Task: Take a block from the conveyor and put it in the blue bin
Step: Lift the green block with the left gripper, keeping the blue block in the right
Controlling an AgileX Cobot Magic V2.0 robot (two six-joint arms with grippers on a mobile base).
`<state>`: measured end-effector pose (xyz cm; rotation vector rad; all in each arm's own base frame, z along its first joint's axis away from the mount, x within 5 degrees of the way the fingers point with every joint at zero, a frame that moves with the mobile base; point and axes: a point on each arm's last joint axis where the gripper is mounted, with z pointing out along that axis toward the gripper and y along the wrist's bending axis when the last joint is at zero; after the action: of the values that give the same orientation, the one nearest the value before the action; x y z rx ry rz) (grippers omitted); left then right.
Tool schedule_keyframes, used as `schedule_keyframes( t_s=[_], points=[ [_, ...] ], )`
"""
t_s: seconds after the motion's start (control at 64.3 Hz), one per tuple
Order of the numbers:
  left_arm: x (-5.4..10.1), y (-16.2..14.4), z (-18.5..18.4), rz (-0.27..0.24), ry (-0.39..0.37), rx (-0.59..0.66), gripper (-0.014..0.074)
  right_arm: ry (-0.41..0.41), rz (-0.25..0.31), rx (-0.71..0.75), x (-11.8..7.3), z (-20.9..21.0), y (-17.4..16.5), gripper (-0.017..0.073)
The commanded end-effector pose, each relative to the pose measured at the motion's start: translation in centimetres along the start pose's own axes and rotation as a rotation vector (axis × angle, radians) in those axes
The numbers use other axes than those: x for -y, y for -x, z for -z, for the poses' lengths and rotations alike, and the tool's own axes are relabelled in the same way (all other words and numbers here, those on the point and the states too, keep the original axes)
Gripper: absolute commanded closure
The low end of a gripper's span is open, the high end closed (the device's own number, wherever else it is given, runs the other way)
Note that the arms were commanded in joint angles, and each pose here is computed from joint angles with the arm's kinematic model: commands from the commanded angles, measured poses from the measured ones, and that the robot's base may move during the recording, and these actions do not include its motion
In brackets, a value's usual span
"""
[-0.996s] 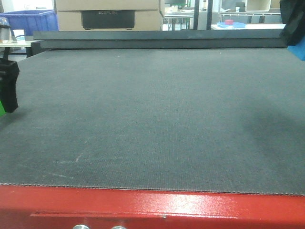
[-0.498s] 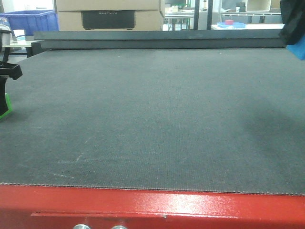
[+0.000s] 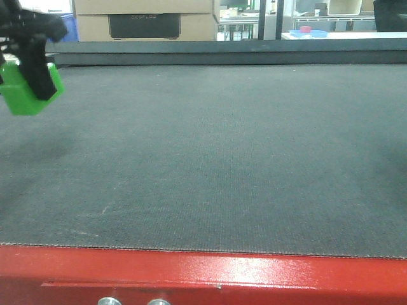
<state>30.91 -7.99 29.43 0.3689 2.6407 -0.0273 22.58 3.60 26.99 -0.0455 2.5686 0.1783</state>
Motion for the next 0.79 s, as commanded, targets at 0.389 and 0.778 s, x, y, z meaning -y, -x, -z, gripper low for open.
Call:
schedule_keyframes(
  t_s=[0.389,0.778],
  points=[
    [0.3,-3.2,12.5,0.038,-0.022,0.383,0.0704,-0.006,0.028,0.308,0.1,7.9,-0.8,0.072],
    [-0.3,-7.0,19.5,0.041,0.001,0.608,0.0704,0.045,0.073,0.481,-1.3,15.9,0.8,0.072]
  ],
)
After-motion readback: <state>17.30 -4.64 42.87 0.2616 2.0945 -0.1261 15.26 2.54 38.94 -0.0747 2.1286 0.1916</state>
